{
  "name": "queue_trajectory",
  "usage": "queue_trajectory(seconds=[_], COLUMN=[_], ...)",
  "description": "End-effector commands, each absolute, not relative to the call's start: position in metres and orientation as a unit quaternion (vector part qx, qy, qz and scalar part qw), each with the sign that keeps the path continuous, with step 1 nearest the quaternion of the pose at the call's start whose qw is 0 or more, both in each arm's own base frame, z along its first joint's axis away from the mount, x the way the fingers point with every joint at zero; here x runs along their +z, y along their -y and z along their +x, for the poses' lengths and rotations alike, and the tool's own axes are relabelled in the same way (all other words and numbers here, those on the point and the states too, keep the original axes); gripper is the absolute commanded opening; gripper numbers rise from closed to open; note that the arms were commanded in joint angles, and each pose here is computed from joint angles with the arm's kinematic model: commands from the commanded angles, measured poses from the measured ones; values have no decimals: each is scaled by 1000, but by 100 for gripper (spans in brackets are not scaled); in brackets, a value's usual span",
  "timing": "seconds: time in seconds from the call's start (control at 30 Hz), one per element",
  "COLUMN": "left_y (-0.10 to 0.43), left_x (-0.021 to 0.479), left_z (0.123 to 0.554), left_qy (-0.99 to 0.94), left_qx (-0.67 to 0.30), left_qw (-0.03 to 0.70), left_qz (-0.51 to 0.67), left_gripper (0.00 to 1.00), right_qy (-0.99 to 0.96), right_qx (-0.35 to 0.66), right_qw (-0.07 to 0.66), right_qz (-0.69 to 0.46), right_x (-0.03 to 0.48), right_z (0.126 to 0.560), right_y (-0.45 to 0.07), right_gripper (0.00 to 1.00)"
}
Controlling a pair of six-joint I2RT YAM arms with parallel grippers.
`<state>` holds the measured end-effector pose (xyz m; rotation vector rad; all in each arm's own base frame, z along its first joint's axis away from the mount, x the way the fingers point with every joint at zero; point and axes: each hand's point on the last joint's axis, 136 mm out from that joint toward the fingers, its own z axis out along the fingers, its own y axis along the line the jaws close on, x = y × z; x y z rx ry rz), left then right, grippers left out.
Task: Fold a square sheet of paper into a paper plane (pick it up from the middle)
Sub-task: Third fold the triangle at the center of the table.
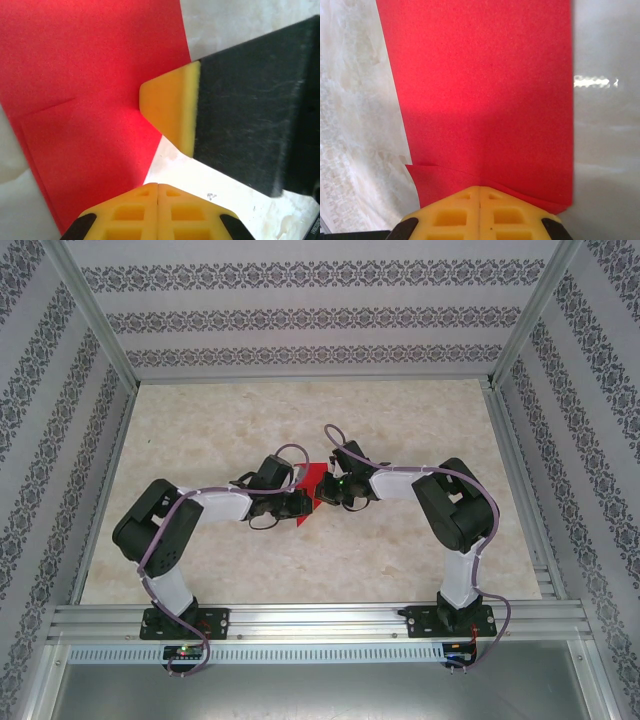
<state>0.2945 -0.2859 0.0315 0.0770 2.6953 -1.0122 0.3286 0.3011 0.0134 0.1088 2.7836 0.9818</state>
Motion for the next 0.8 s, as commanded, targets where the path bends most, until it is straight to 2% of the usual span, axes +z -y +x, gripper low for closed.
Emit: queue_trajectory(seconds=[0.0, 0.13, 0.5, 0.77], left_y=[286, 276, 258, 250], left_x=[29, 13, -6, 0], left_z=[310, 305, 250, 234], left_qy=[-928, -938, -941, -939], left_qx=[-337, -308, -315, -322], left_qw=[157, 149, 86, 83], left_qz=[43, 51, 88, 91], left_gripper=[5, 3, 1, 0], right_qy=[-957, -958, -966, -967], right_qx=[276, 271, 243, 239], right_qw=[65, 61, 41, 37], right_qz=[62, 64, 79, 82], right_x=[-18, -21, -36, -37], right_z=[320, 319, 313, 312], right_y=[-279, -277, -267, -266], right_gripper=[0, 0, 0, 0])
